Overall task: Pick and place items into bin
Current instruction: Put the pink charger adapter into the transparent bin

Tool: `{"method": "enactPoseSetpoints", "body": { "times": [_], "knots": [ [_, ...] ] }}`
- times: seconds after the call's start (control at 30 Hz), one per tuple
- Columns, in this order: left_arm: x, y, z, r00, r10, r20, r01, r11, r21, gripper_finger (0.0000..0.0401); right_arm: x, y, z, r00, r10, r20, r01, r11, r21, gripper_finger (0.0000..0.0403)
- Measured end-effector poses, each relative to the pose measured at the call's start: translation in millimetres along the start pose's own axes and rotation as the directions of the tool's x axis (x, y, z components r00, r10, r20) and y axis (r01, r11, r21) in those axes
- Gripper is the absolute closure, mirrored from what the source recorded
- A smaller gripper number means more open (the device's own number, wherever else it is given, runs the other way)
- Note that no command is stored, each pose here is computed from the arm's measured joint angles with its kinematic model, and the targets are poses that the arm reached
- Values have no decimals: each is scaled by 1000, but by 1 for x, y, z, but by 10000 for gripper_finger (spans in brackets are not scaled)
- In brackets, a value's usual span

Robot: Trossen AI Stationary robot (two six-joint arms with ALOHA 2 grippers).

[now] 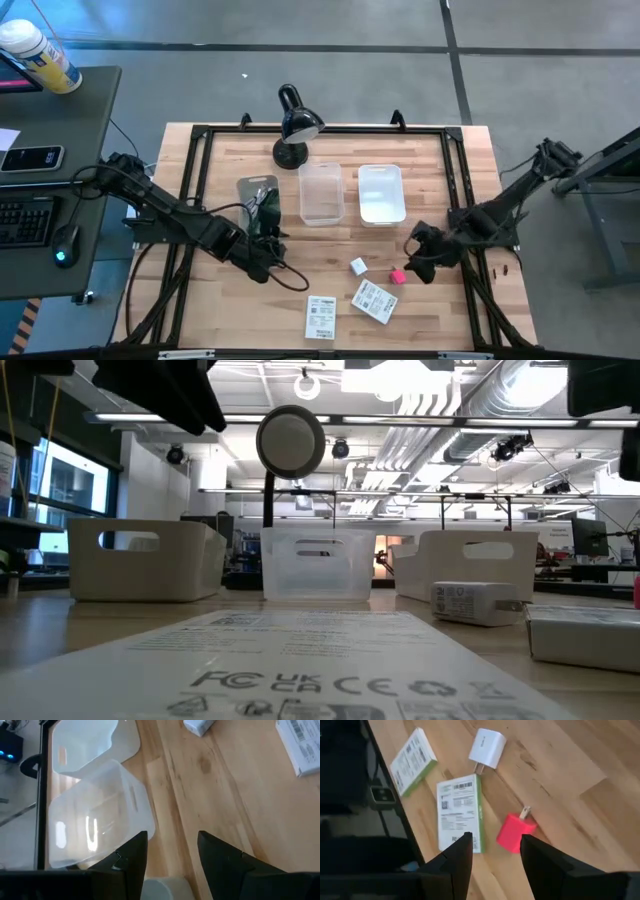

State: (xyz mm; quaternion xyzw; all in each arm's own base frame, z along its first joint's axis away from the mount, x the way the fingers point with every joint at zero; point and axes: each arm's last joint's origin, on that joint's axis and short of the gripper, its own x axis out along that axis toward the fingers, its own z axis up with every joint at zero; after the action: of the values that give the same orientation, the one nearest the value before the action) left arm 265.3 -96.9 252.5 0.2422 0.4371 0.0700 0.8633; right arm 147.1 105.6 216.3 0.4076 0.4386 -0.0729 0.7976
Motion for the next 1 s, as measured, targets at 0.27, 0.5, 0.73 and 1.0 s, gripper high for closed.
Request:
{"method": "enactPoseSetpoints", "body": {
  "times": [0.27, 0.5, 0.73, 1.0],
  "knots": [
    [8, -5, -4, 999, 1, 38, -1, 1000, 11, 240, 13, 16, -16, 1000, -24, 13, 23, 999, 34, 247],
    [8, -5, -3, 999, 2, 48, -3, 1000, 23, 240, 34, 28, -19, 990, -136, -28, 137, 988, 66, 247],
    [8, -5, 0, 997, 3, 74, -4, 1000, 6, 240, 51, 37, -23, 958, -273, -90, 281, 954, 99, 247],
    [8, -5, 0, 997, 3, 76, -4, 1000, 12, 240, 60, 48, -19, 924, -358, -133, 375, 916, 141, 242]
  ]
}}
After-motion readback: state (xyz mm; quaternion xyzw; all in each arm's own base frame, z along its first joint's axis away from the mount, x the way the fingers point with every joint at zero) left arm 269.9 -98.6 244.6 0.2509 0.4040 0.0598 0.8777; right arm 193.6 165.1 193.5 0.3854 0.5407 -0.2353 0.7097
